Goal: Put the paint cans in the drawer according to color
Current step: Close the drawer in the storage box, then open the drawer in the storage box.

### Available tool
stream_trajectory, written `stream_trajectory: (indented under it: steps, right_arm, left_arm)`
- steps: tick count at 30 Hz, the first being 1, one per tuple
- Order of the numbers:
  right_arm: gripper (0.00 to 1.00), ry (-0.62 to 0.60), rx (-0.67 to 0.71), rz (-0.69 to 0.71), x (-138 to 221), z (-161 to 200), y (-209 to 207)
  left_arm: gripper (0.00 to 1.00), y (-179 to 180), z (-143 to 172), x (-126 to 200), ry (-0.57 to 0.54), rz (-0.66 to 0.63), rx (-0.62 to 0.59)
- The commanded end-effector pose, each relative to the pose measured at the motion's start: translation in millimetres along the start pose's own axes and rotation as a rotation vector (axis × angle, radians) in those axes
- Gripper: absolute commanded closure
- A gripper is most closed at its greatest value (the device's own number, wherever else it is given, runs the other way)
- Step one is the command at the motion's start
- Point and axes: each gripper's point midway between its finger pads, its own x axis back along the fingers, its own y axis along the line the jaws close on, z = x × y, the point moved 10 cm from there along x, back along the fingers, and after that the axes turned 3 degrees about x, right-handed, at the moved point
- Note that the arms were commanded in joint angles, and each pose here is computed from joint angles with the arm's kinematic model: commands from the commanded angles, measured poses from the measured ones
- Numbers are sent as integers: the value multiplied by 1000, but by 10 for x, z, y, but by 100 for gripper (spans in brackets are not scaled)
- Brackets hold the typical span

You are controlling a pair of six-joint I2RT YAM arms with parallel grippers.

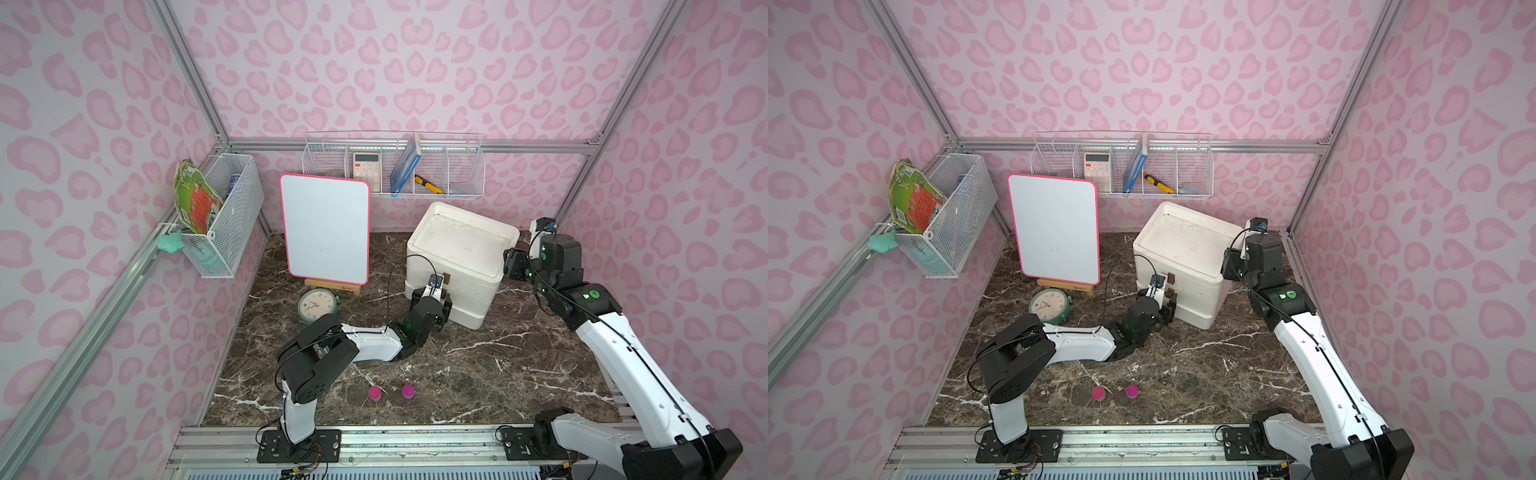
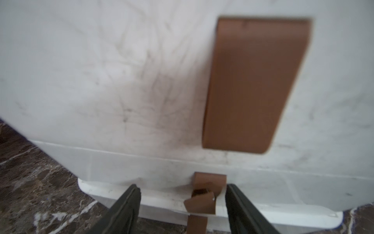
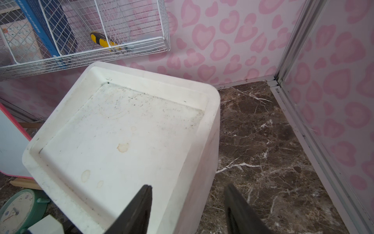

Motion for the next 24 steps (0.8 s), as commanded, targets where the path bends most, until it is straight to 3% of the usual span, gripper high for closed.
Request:
stream_trajectory:
  steps: [1, 5, 10, 15, 24]
  right_arm:
    - [39, -36, -2, -12, 30, -54, 12]
    - [37, -48, 8, -34, 60, -66, 25]
    - [37, -71, 9, -57, 93, -42, 25]
    - [37, -69, 1, -59, 95, -29, 24]
    - [39, -72, -14, -70, 132, -16, 21]
  left_arm:
    - [26, 28, -109, 42, -77, -1, 25]
    - [23, 77, -145, 344, -180, 55, -1]
    - [23, 93, -373, 610, -225, 145, -26]
    - [24, -6, -550, 519, -261, 197, -66]
    - [34, 71, -592, 298, -225, 193, -47]
